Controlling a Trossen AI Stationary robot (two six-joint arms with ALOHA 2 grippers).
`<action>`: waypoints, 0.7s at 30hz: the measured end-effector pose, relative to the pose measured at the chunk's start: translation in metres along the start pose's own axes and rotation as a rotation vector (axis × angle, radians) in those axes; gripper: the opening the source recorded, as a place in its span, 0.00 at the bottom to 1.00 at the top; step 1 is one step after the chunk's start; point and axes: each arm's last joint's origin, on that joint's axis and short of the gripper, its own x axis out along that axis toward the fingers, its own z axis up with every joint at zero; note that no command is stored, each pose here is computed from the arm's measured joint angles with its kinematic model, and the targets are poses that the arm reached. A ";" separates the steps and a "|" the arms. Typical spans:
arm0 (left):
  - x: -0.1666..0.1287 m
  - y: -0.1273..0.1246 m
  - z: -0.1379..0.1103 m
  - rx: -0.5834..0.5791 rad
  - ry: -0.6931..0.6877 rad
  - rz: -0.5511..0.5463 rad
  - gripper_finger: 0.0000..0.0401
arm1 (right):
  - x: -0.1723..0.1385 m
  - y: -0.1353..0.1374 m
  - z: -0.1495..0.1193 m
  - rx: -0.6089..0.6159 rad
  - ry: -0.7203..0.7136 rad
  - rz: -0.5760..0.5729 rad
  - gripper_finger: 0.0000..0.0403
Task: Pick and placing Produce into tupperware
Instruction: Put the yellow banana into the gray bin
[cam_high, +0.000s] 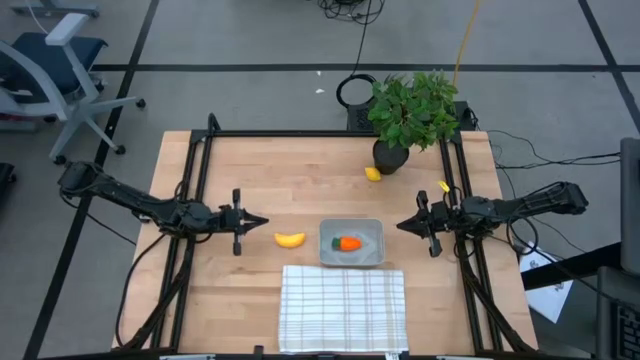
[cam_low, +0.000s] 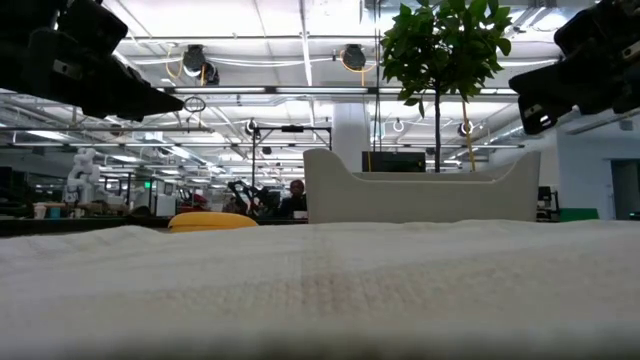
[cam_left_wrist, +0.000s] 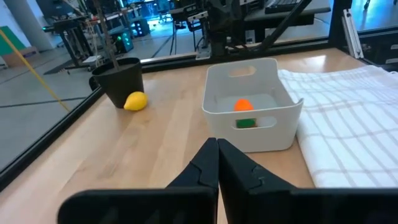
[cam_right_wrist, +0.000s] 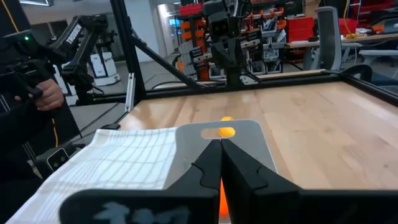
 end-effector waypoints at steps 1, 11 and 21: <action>0.000 0.000 0.000 0.000 0.000 0.000 0.00 | 0.000 0.000 0.000 0.003 0.000 0.000 0.00; 0.000 0.000 0.000 0.006 0.000 0.000 0.05 | 0.000 0.000 0.000 0.021 0.001 0.002 0.00; 0.000 0.000 0.000 0.009 0.000 0.001 0.01 | 0.000 0.000 0.000 0.021 0.001 0.001 0.00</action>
